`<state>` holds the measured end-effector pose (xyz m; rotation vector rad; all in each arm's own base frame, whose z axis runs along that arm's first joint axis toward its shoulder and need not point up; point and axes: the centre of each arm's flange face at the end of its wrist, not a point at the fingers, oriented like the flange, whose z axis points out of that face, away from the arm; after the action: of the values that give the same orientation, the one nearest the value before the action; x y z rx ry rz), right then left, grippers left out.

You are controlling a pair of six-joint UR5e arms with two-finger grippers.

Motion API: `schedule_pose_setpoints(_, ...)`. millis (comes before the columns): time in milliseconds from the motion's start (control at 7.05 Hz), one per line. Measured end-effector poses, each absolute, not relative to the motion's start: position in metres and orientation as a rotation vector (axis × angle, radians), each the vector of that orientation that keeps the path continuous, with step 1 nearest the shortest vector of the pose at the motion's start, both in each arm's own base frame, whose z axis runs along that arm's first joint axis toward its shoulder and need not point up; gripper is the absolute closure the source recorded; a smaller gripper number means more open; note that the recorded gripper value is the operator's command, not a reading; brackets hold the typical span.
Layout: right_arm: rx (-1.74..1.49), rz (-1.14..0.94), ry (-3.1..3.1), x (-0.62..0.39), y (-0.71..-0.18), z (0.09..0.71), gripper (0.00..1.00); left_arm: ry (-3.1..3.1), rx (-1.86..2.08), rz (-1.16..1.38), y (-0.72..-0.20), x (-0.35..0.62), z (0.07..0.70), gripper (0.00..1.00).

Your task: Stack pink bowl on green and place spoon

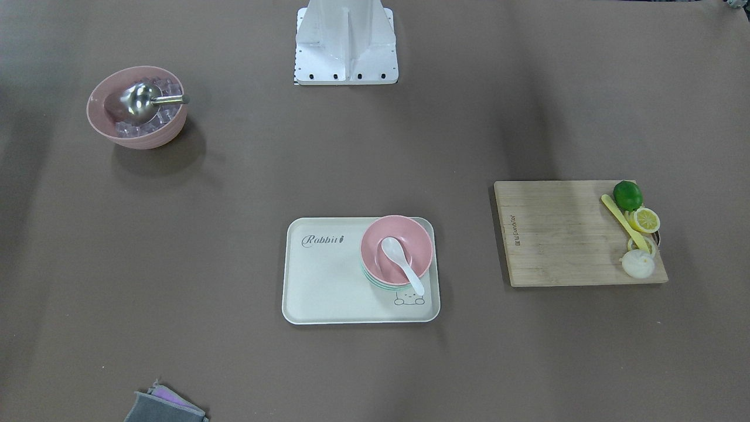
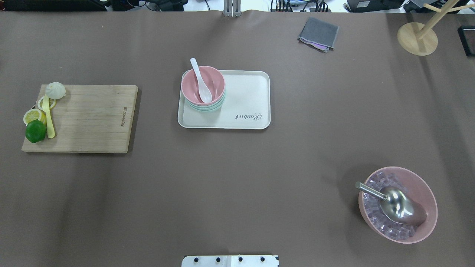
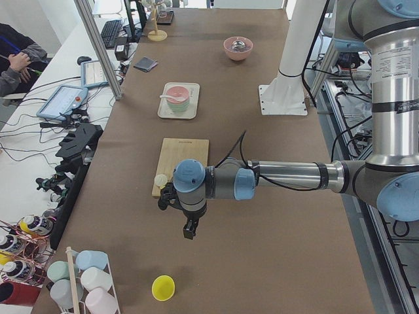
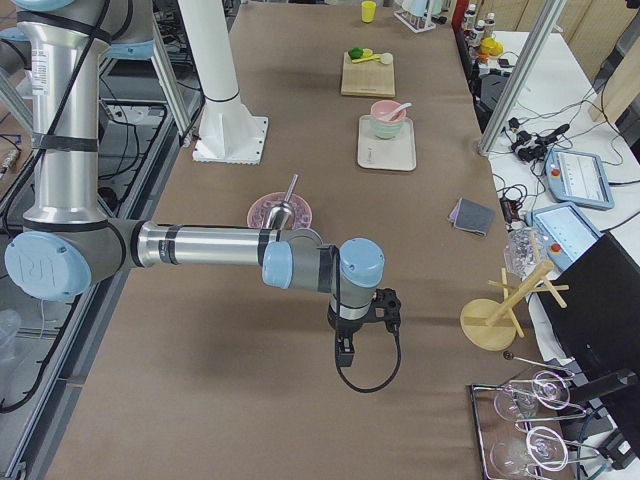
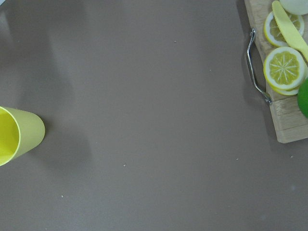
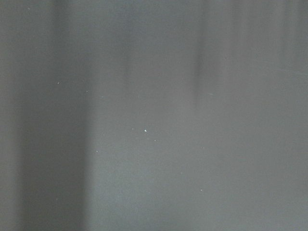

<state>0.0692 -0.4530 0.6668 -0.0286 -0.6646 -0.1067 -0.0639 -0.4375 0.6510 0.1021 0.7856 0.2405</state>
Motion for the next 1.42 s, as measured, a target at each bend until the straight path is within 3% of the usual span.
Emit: schedule_pose_setpoints(1419, -0.043, -0.105, -0.667, 0.0677, -0.4489, 0.6733, 0.00, 0.783, 0.118, 0.248, -0.4383, -0.0641, 0.6474, 0.02)
